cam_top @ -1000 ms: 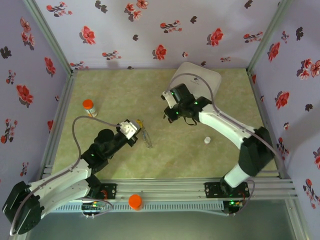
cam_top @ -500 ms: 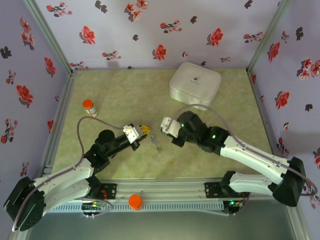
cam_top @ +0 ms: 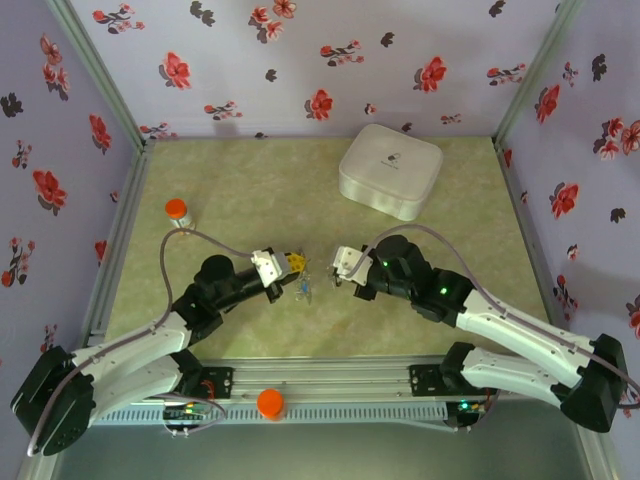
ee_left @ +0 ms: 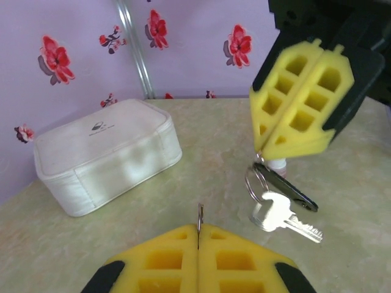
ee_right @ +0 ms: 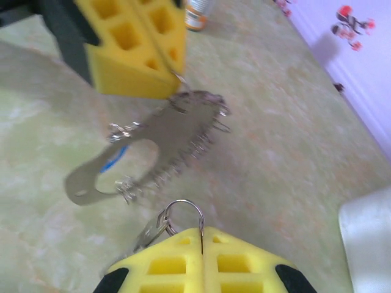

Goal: Put the keys on the keyring

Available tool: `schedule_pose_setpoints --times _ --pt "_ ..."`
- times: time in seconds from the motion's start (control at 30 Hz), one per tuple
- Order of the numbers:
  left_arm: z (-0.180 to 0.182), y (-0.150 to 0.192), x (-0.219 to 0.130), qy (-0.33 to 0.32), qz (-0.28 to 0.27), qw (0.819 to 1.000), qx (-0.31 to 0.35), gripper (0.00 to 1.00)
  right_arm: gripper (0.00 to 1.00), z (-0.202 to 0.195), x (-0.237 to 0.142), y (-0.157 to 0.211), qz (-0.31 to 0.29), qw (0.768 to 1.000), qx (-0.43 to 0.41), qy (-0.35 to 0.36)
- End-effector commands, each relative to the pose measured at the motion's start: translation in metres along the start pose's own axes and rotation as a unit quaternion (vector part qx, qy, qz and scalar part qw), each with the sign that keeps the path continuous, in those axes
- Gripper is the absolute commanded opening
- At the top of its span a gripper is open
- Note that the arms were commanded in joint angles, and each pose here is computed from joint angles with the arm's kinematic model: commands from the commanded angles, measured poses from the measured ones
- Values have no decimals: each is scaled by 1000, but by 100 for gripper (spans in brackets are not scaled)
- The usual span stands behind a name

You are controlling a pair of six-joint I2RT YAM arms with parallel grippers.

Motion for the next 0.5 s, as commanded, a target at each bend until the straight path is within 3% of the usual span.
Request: schedule_pose_setpoints --times 0.0,0.3,0.47 --pt "3 -25 2 25 -47 999 4 0 0 8 0 -4 -26 998 -24 -53" --pt "-2 -23 10 71 -51 996 -21 0 0 9 2 -15 -72 995 -2 -73" --pt "-4 -24 11 77 -60 995 -17 0 0 7 4 -15 -63 994 42 -74"
Point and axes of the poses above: each hand's point on the last joint's axis, 136 mm out from that joint toward the fingers, its own x axis out along the fingers, its own z axis along the line the jaws close on, y = z × x, the point moved 10 cm from there along -x, back along the fingers
